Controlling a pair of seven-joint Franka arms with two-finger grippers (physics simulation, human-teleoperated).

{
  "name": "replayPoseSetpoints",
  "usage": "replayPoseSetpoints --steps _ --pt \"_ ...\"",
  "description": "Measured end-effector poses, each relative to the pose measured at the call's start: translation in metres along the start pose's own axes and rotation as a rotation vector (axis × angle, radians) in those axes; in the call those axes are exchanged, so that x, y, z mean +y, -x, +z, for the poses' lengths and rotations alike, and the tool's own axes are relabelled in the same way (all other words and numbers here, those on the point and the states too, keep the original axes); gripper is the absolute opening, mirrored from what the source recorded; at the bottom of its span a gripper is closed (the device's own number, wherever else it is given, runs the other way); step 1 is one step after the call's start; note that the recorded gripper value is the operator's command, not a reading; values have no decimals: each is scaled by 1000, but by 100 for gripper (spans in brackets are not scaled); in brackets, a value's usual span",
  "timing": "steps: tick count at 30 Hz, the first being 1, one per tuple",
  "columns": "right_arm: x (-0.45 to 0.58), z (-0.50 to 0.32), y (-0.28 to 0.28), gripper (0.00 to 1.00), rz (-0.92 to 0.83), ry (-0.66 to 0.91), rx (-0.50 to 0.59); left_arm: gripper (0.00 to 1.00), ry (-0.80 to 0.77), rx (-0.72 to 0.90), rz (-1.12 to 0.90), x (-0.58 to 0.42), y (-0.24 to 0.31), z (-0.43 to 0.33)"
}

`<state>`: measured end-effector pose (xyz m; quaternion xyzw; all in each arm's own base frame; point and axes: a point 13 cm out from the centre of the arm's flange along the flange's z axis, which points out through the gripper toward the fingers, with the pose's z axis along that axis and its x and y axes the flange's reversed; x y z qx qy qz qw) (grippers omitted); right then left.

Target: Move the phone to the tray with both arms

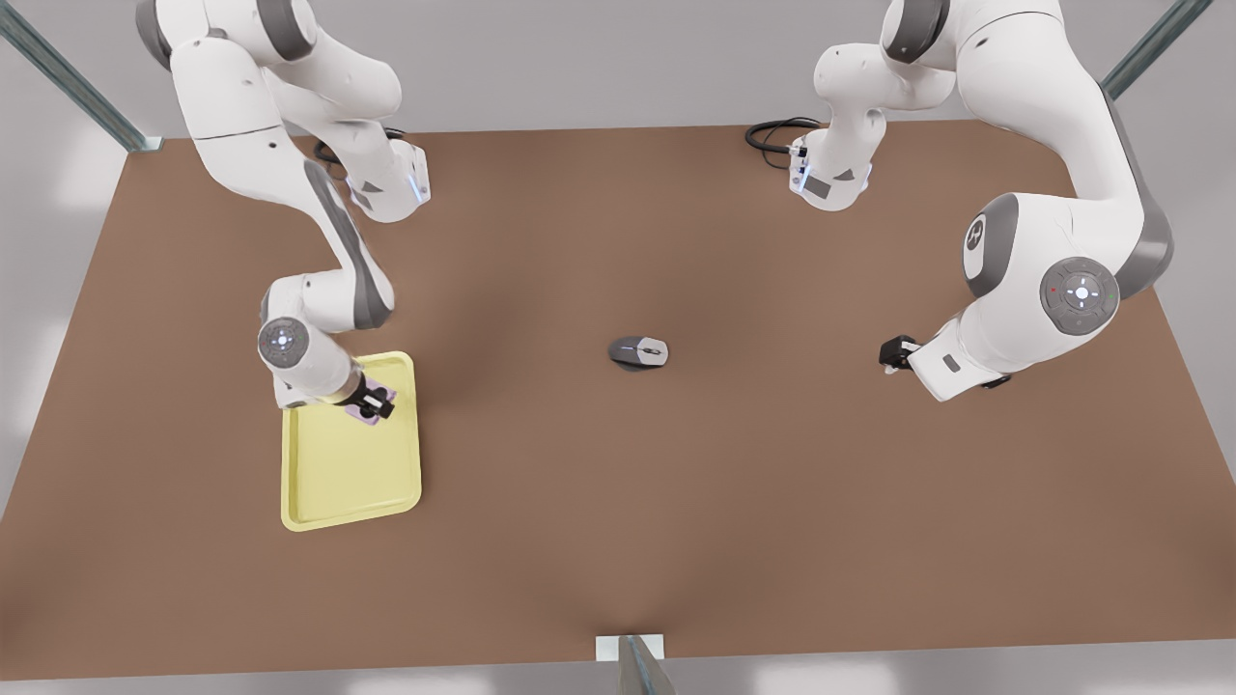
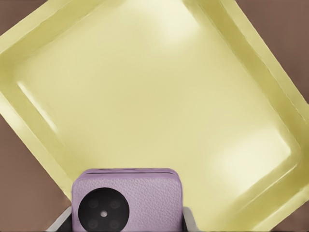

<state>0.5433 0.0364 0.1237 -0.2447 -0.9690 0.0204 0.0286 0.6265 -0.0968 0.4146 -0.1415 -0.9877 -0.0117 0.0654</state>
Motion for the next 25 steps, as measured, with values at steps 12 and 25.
replayPoseSetpoints --steps 12,25 --pt "-46 -17 22 100 -309 -18 53 100 1 -5 1 0 0 -3" --pt "-11 -327 66 100 -471 -9 -106 100 3 -11 -4 3 -1 -6"
